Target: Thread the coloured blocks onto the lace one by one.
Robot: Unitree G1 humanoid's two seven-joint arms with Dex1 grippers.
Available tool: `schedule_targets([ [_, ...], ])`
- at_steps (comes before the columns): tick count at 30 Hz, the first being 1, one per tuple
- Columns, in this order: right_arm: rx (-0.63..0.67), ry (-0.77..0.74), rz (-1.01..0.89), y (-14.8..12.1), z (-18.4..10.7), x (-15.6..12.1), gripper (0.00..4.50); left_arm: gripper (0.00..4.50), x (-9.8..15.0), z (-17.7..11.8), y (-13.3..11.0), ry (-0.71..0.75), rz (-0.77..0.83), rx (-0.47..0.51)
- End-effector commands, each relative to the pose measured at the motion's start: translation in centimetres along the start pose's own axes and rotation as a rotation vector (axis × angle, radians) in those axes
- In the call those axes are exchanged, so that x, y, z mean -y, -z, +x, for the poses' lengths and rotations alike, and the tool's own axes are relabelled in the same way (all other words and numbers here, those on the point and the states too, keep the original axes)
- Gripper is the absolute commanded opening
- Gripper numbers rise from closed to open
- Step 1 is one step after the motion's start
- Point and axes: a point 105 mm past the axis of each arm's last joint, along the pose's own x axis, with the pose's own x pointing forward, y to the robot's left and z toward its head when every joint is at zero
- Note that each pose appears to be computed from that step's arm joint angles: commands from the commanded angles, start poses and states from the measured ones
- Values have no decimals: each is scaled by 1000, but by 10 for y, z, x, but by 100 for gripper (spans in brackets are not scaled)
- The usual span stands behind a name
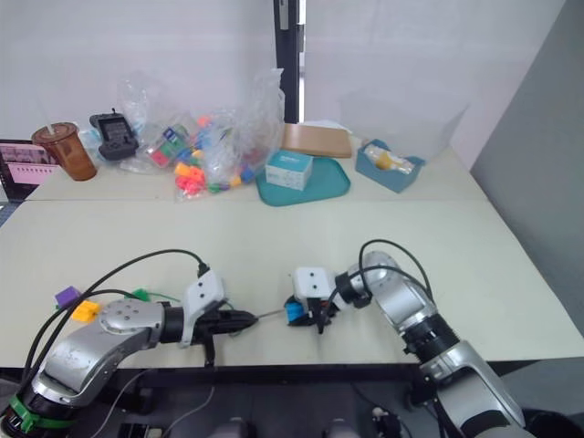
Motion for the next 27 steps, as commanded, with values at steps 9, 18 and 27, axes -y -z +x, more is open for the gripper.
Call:
schedule_targets([
  [9, -10, 5, 0, -2, -4, -2, 137, 0, 8, 6, -9, 38, 24, 11],
  [18, -21, -4, 6, 0, -3, -4, 137, 0, 11, 5, -7, 54, 14, -1],
  [27, -33, -27, 2, 1, -3, -9, 137, 0, 11, 15, -13, 68, 19, 12],
])
